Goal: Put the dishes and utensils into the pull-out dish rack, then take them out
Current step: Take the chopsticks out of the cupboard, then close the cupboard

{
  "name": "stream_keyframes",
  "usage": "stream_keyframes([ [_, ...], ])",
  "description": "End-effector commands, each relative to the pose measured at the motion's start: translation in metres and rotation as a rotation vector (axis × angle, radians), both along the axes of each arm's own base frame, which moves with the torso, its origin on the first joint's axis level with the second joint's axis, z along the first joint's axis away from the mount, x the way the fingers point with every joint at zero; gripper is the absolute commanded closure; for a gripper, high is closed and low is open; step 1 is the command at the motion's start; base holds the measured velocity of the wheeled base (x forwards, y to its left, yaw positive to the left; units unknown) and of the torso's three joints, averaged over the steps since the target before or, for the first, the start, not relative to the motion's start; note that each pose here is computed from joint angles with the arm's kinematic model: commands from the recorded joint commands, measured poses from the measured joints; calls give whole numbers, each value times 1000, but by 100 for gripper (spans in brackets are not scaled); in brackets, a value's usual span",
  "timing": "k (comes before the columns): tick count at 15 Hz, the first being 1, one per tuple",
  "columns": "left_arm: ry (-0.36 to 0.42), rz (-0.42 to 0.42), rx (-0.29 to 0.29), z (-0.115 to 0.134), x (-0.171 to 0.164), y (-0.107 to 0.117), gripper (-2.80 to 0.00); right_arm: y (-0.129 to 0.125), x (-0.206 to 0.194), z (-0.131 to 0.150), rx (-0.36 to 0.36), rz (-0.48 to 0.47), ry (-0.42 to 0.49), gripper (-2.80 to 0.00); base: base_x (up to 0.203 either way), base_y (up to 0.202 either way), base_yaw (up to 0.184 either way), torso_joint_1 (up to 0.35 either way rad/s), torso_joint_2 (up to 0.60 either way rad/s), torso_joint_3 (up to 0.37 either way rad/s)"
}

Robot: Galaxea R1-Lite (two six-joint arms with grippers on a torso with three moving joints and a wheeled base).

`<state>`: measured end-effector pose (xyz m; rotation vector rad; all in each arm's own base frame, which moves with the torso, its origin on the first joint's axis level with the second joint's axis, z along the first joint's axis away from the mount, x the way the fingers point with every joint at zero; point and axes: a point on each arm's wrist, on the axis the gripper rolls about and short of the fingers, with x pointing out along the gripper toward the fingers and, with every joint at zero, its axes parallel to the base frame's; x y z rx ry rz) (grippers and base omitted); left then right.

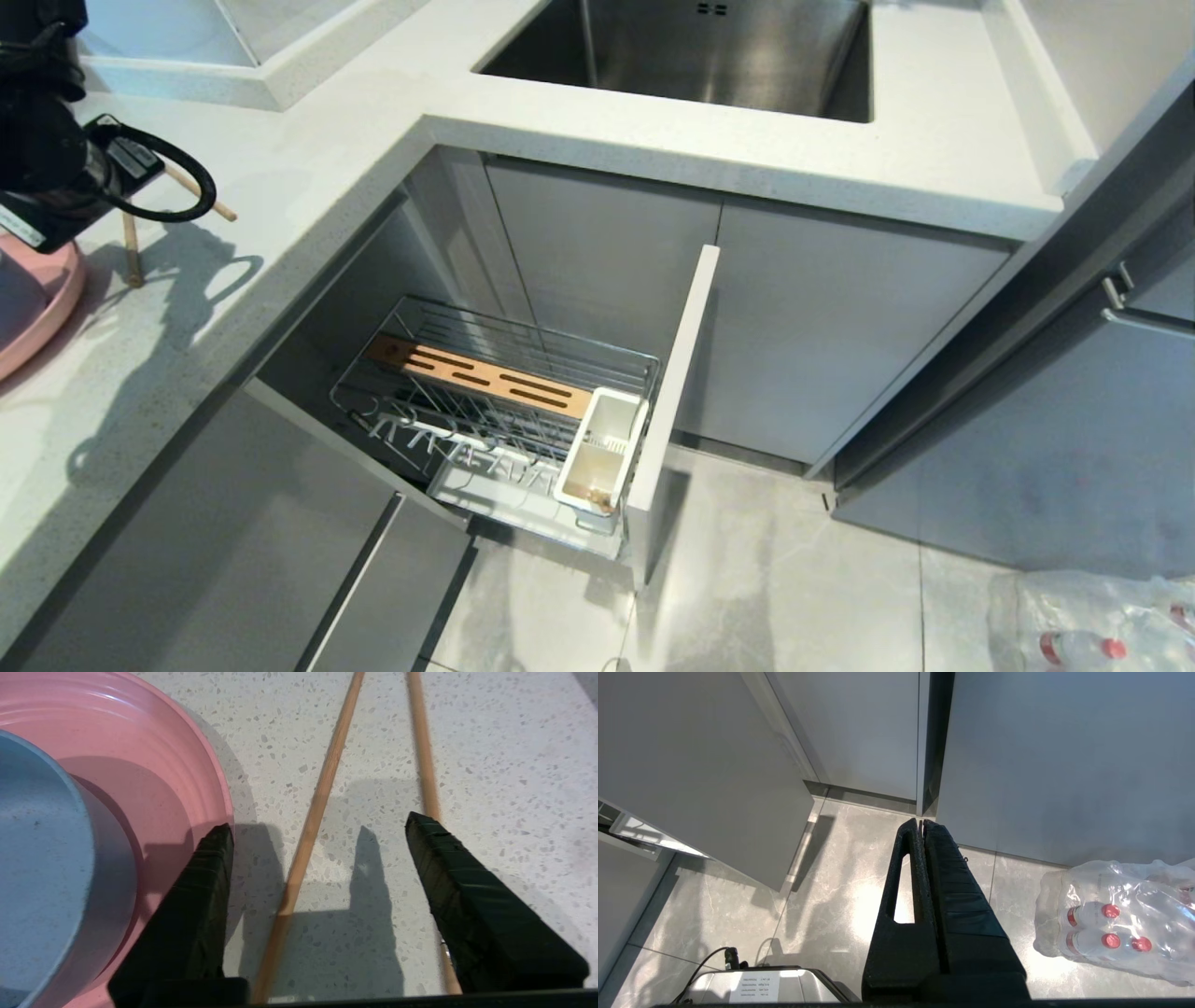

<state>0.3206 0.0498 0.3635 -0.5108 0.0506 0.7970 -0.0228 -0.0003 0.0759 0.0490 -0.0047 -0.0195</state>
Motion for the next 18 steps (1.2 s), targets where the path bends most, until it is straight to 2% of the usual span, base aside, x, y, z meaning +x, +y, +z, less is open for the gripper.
stream_keyframes([
  [1,-19,4,0,6,-7,-1,-280,0,0,0,0,1,0,0,0,0,0,0,0,0],
  [4,-51,4,4,16,-20,-2,-280,0,0,0,0,0,0,0,0,0,0,0,0,0],
  [5,-58,4,6,19,-24,-3,0,0,0,0,0,0,0,0,0,0,0,0,0,0],
  [13,-166,-25,17,50,-74,-15,0,0,0,0,0,0,0,0,0,0,0,0,0,0],
  [16,-241,-90,16,67,-113,-28,0,0,0,0,0,0,0,0,0,0,0,0,0,0],
  [18,-295,-190,6,77,-140,-40,0,0,0,0,0,0,0,0,0,0,0,0,0,0],
])
